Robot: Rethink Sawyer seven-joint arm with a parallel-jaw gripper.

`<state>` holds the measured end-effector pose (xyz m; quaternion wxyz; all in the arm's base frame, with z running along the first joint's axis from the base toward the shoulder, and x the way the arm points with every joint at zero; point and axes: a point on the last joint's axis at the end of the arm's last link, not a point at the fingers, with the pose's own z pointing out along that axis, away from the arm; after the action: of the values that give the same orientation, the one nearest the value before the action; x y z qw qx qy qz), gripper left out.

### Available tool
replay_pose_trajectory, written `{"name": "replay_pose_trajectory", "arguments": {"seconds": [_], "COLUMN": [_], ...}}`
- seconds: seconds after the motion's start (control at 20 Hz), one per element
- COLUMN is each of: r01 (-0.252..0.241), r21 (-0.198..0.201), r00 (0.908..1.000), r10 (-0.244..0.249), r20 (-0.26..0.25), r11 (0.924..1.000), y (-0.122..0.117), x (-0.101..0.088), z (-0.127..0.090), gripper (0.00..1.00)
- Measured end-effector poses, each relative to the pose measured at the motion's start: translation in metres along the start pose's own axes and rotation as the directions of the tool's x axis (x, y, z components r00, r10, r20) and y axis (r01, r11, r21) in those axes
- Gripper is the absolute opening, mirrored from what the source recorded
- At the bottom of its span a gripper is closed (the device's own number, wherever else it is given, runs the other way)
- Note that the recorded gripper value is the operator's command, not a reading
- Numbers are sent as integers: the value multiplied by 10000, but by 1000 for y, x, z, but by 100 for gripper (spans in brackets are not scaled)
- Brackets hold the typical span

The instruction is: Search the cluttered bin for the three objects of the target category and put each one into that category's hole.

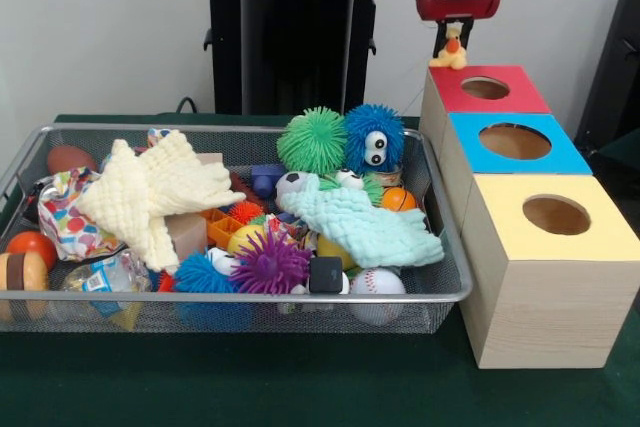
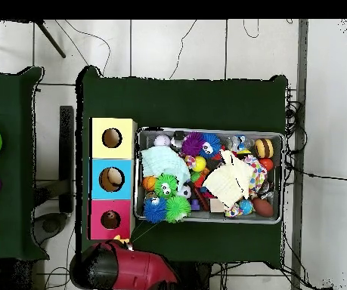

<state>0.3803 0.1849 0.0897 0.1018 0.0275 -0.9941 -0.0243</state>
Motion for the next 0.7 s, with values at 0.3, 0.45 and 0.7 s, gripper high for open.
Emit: {"name": "replay_pose_trajectory", "arguments": {"seconds": [0.3, 0.45, 0.7], "r01": [78, 125, 170], "r21": [-44, -69, -31], "r00": [9998, 9992, 9987], "r10": [-78, -127, -172], "r20": [-187, -367, -486], "r11": [10000, 9999, 9998], "y": [4, 6, 8], "x": [-4, -8, -12], "z": [-3, -6, -10], "gripper": [0, 0, 0]}}
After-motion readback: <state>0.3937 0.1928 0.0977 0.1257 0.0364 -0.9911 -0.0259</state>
